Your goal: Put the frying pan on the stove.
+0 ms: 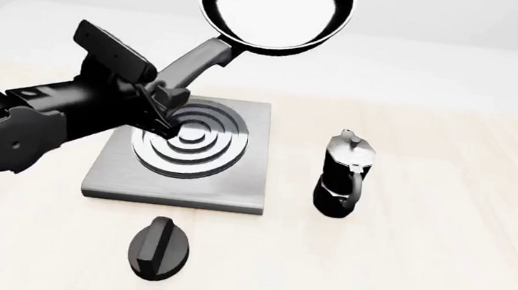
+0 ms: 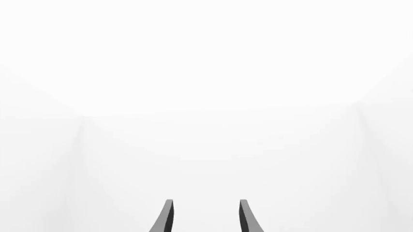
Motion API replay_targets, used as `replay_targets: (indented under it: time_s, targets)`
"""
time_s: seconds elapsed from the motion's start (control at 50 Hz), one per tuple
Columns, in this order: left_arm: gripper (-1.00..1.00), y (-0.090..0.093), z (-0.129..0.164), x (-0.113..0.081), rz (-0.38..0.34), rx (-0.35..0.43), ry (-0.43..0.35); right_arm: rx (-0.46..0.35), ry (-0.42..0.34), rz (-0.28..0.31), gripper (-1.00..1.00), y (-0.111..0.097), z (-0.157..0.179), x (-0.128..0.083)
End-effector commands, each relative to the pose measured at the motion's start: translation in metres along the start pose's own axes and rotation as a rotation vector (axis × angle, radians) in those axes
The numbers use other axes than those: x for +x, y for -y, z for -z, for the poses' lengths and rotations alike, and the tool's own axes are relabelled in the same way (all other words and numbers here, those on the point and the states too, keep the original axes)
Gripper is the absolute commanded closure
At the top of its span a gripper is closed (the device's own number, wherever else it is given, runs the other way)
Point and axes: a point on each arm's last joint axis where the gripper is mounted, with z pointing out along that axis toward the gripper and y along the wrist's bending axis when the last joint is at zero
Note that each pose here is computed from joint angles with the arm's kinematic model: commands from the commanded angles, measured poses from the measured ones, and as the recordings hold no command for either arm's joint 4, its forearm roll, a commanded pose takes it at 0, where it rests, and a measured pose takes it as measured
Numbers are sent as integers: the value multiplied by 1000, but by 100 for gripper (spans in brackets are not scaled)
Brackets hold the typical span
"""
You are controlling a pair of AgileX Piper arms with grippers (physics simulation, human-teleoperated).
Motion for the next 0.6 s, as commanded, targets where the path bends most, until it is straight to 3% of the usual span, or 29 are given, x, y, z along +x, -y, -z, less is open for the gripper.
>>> replay_targets:
  time_s: [0.02, 0.6]
  targets:
    - [100, -6, 16, -2, 26, -32, 28, -1, 0, -1, -100, 1, 0, 0]
    - [100, -6, 61, 27, 64, -48, -47, -2, -12, 9, -100, 1, -4, 4]
